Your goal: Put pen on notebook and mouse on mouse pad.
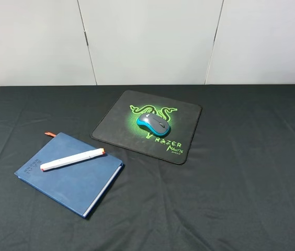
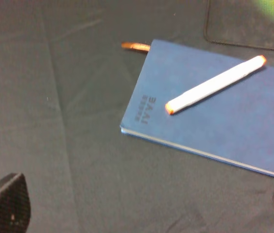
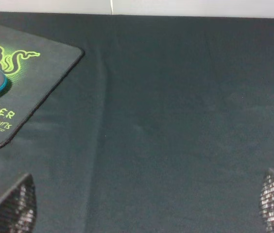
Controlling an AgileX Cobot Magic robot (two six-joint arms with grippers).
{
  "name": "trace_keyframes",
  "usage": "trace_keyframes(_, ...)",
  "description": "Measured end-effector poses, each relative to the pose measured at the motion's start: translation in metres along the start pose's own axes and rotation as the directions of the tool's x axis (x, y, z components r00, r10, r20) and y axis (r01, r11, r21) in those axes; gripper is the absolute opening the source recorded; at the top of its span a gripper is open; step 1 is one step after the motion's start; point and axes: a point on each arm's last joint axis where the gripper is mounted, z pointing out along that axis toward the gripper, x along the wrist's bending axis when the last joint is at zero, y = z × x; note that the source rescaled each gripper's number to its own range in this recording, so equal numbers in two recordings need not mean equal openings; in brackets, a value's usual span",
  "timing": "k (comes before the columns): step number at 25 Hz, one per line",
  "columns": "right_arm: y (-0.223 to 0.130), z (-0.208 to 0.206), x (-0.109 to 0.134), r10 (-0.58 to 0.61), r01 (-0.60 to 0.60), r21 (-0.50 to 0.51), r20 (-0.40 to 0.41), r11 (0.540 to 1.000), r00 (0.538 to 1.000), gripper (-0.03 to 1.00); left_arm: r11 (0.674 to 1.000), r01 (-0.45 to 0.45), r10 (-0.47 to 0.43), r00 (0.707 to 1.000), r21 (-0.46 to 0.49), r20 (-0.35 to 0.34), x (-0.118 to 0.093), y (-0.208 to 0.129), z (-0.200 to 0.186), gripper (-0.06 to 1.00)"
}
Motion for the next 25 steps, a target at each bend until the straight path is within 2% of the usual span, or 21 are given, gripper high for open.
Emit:
trace_keyframes(4, 0.0, 0.0, 0.0, 0.0, 0.0, 0.0, 0.0, 1.0, 1.0, 1.0, 1.0, 0.02, -0.02, 1.0, -0.004, -0.012, -0.003, -0.017, 0.005, 1.0)
trace_keyframes(11, 0.0, 0.0, 0.0, 0.0, 0.0, 0.0, 0.0, 1.0, 1.0, 1.0, 0.993, 0.024, -0.027, 0.999, -0.115, -0.024, -0.006, -0.029, -0.006, 1.0)
trace_keyframes(17, 0.0, 0.0, 0.0, 0.0, 0.0, 0.0, 0.0, 1.0, 1.0, 1.0, 0.994, 0.005, -0.011, 0.998, -0.113, -0.054, -0.004, -0.029, -0.006, 1.0)
trace_keyframes(25, 0.0, 0.0, 0.0, 0.0, 0.0, 0.0, 0.0, 1.0, 1.0, 1.0, 0.994, 0.003, -0.01, 0.998, -0.112, -0.058, -0.004, -0.029, -0.006, 1.0)
